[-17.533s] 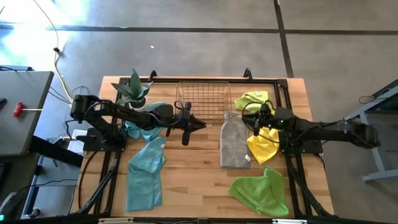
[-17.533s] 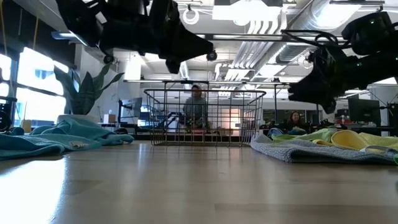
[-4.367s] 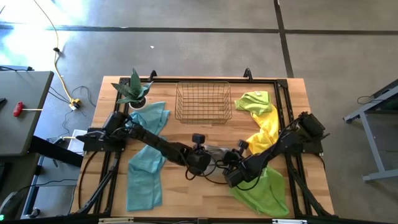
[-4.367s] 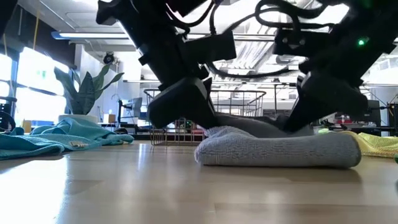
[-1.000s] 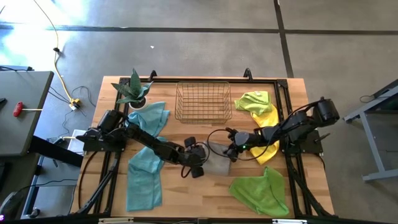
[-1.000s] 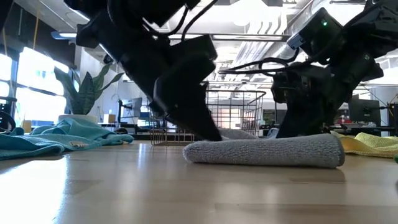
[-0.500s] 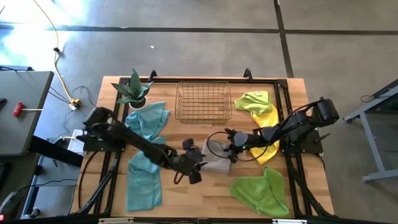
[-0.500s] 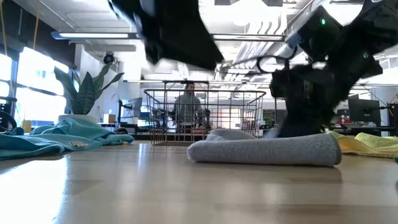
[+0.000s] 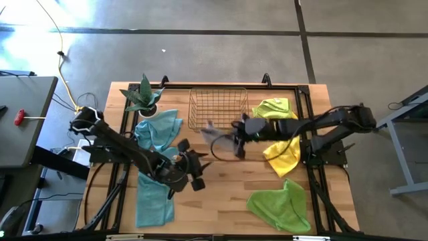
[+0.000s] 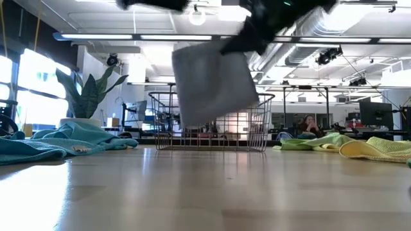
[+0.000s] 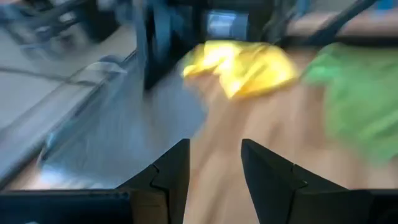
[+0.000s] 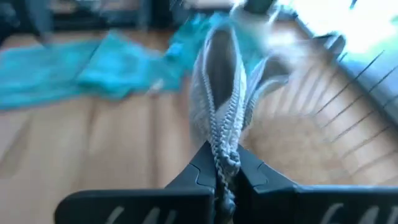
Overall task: Fold microfiber towels
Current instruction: Put the gray microfiber towel into the wire basket
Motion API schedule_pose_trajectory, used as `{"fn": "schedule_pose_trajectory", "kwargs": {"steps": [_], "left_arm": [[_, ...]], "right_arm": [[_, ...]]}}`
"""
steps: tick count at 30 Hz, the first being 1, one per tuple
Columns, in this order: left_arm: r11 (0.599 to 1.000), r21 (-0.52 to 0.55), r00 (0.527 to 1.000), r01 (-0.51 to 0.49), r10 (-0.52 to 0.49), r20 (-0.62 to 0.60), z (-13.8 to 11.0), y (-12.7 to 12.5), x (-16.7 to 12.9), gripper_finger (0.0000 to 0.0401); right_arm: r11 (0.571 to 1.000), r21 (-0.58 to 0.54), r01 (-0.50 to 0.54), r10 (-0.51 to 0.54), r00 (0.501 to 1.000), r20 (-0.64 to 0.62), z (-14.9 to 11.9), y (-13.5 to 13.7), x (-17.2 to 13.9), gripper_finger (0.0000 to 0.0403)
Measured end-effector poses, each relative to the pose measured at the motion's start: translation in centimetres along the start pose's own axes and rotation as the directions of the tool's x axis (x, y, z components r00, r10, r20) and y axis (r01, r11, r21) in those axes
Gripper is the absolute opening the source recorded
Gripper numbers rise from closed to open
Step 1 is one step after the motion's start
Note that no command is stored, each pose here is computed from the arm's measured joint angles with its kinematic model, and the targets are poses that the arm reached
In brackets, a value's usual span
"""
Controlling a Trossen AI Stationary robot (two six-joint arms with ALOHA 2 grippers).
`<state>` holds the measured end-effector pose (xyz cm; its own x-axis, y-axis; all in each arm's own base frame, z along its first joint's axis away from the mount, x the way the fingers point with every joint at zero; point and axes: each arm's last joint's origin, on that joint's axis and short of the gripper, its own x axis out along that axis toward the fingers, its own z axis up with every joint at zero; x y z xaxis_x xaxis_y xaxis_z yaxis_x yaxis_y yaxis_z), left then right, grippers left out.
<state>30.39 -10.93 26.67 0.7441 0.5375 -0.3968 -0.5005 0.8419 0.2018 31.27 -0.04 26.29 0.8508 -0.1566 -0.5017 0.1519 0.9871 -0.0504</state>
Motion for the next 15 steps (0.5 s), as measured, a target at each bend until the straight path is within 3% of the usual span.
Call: {"fn": "schedule_pose_trajectory", "kwargs": {"steps": [4, 8, 15], "left_arm": [[0.999, 0.035, 0.999, -0.039, 0.038, 0.014, 0.4, 0.8, -0.8, 0.0133], [0.996, 0.058, 0.998, -0.066, 0.065, 0.017, 0.6, 1.6, -1.4, 0.0133], [0.993, 0.073, 0.996, -0.092, 0.092, 0.005, 0.5, 2.1, -1.9, 0.0133]], "right_arm": [[0.994, -0.049, 0.1, -0.102, 0.994, -0.036, 2.7, -3.1, 0.3, 0.0], [0.982, -0.038, 0.182, -0.185, 0.98, -0.075, 3.5, -6.4, 0.6, 0.0], [0.957, 0.045, 0.286, -0.279, 0.953, -0.119, 2.2, -11.3, 2.4, 0.0]]}}
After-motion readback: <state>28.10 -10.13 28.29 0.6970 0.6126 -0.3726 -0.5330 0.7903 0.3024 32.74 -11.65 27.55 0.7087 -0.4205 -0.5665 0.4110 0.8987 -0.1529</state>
